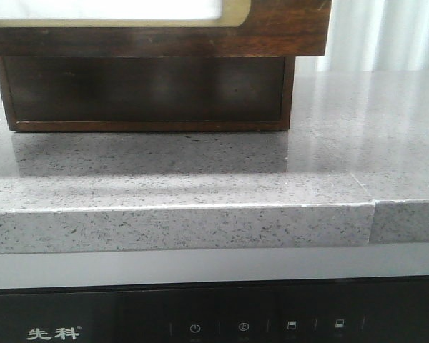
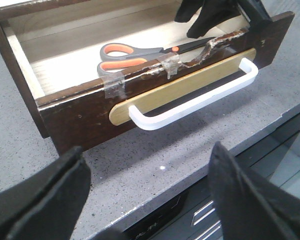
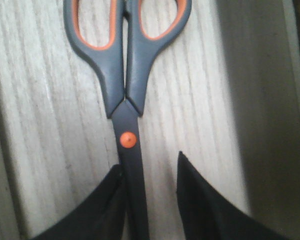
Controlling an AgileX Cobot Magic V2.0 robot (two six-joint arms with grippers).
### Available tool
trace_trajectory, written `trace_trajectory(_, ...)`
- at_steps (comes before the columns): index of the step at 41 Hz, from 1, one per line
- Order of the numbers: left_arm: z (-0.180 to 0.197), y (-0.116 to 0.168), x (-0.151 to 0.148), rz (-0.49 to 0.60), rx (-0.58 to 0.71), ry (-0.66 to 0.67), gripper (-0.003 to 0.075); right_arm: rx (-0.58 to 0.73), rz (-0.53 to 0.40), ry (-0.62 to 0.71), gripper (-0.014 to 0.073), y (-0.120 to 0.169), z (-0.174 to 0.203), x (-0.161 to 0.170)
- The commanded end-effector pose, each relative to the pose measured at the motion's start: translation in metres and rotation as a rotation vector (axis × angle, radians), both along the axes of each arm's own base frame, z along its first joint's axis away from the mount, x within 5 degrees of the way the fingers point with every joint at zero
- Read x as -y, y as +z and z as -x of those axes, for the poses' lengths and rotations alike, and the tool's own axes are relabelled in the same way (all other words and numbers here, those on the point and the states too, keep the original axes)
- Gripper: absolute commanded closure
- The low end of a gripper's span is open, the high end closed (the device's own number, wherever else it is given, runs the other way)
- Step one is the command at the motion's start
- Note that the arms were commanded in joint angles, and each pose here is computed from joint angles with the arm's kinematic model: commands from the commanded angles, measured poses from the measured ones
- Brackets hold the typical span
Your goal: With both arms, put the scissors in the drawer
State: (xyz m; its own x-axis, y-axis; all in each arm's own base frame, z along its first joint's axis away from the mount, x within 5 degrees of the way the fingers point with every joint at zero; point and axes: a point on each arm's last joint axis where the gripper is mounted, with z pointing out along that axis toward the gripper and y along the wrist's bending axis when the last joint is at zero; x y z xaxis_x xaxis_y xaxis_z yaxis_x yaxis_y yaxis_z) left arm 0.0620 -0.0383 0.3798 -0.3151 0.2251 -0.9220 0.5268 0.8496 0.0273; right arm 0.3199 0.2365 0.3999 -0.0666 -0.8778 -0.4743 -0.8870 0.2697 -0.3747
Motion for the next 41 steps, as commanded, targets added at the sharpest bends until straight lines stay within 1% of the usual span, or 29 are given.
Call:
trace_trajectory(1, -0.001, 0.017, 0.001, 0.061, 0.086, -0.002, 0.0227, 0.089, -0.130, -0.072, 0.0307, 0.044, 0.019, 0.016)
trace_trajectory(5, -0.001, 0.017, 0.001, 0.061, 0.086, -0.002, 0.0226, 0.073, -0.203, -0.147, 0.0307, 0.057, 0.028, 0.023)
trace_trajectory(12, -0.001, 0.017, 0.001, 0.061, 0.086, -0.002, 0.0226, -0.027, -0.349, -0.334, 0.0307, 0.082, 0.054, 0.042)
trace_trajectory(18, -0.001, 0.017, 0.001, 0.061, 0.086, -0.002, 0.0226, -0.095, -0.406, -0.427, 0.0307, 0.094, 0.079, 0.060)
trace_trajectory(22, -0.001, 0.017, 0.001, 0.061, 0.086, -0.002, 0.0226, -0.100, -0.460, -0.444, 0.0307, 0.100, 0.097, 0.071)
trace_trajectory(26, -0.001, 0.017, 0.001, 0.061, 0.086, -0.002, 0.0226, -0.085, -0.514, -0.450, 0.0307, 0.099, 0.115, 0.083)
trace_trajectory(32, -0.001, 0.017, 0.001, 0.061, 0.086, -0.002, 0.0226, -0.052, -0.581, -0.458, 0.0307, 0.089, 0.141, 0.102)
trace_trajectory(41, -0.001, 0.017, 0.001, 0.061, 0.086, -0.002, 0.0226, 0.030, -0.687, -0.437, 0.0307, 0.072, 0.188, 0.136)
